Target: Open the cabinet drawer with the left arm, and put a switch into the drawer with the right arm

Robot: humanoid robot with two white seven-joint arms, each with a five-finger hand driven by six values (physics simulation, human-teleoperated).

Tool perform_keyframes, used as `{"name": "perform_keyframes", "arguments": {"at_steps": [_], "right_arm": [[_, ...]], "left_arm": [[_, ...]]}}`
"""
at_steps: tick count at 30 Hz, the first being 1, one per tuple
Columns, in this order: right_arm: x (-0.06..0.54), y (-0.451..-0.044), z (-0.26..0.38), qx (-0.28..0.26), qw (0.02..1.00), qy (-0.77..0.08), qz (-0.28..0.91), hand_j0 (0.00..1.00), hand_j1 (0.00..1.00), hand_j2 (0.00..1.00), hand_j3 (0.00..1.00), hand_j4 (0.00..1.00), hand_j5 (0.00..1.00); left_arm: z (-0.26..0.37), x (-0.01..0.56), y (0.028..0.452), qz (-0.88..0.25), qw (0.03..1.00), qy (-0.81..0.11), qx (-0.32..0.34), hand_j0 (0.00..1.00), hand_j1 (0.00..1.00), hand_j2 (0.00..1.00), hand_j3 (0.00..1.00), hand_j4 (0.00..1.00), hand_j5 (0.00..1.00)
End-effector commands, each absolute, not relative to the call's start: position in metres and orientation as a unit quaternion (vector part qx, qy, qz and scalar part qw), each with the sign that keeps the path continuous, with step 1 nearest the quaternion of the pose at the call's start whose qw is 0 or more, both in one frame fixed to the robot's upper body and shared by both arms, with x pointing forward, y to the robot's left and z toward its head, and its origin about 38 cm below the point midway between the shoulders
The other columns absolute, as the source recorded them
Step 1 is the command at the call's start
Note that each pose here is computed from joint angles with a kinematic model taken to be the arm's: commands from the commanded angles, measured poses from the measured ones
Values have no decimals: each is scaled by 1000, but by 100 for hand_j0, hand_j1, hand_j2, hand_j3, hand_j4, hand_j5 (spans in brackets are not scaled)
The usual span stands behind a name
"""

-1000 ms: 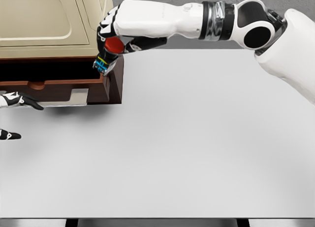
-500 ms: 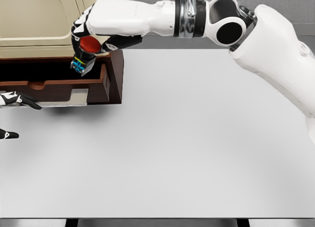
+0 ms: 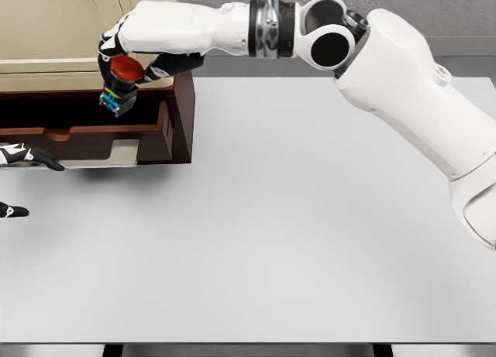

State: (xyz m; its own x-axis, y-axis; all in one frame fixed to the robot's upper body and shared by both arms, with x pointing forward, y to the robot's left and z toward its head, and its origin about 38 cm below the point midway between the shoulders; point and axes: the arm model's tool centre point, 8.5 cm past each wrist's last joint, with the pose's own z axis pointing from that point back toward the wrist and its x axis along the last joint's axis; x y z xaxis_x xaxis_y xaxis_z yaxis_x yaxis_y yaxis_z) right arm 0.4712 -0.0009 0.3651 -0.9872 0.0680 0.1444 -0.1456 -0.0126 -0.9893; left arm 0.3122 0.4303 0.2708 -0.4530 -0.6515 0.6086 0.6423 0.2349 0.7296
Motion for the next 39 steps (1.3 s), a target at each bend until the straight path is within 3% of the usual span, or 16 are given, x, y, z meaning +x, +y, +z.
{"name": "perform_keyframes", "arguments": {"at_steps": [1,16,21,27,31,37,39], "right_arm": [[477,3,361,29,87,-696,712,47,47,47,47,47,47],[491,14,355,21,107,-685,721,50,50,50,50,50,50],[488,26,356,23,103,-687,719,65,65,65,65,65,65],[485,28,361,26,97,-696,711,67,67,67,67,67,67],[479,30,363,30,87,-700,708,74,74,74,74,74,74],[462,39,363,45,63,-704,706,100,100,100,100,100,100],[447,45,369,54,38,-709,702,100,100,100,100,100,100]], "left_arm": [[272,313,431,-614,525,-589,4,78,78,78,78,78,78],[273,313,431,-614,525,-589,4,78,78,78,78,78,78],[273,312,430,-616,525,-588,4,78,78,78,78,78,78],[274,311,429,-618,523,-587,1,78,78,78,78,78,78],[274,311,429,-618,524,-586,1,78,78,78,78,78,78],[272,310,429,-618,526,-584,-1,78,78,78,78,78,78],[272,310,429,-618,526,-585,0,78,78,78,78,78,78]]}}
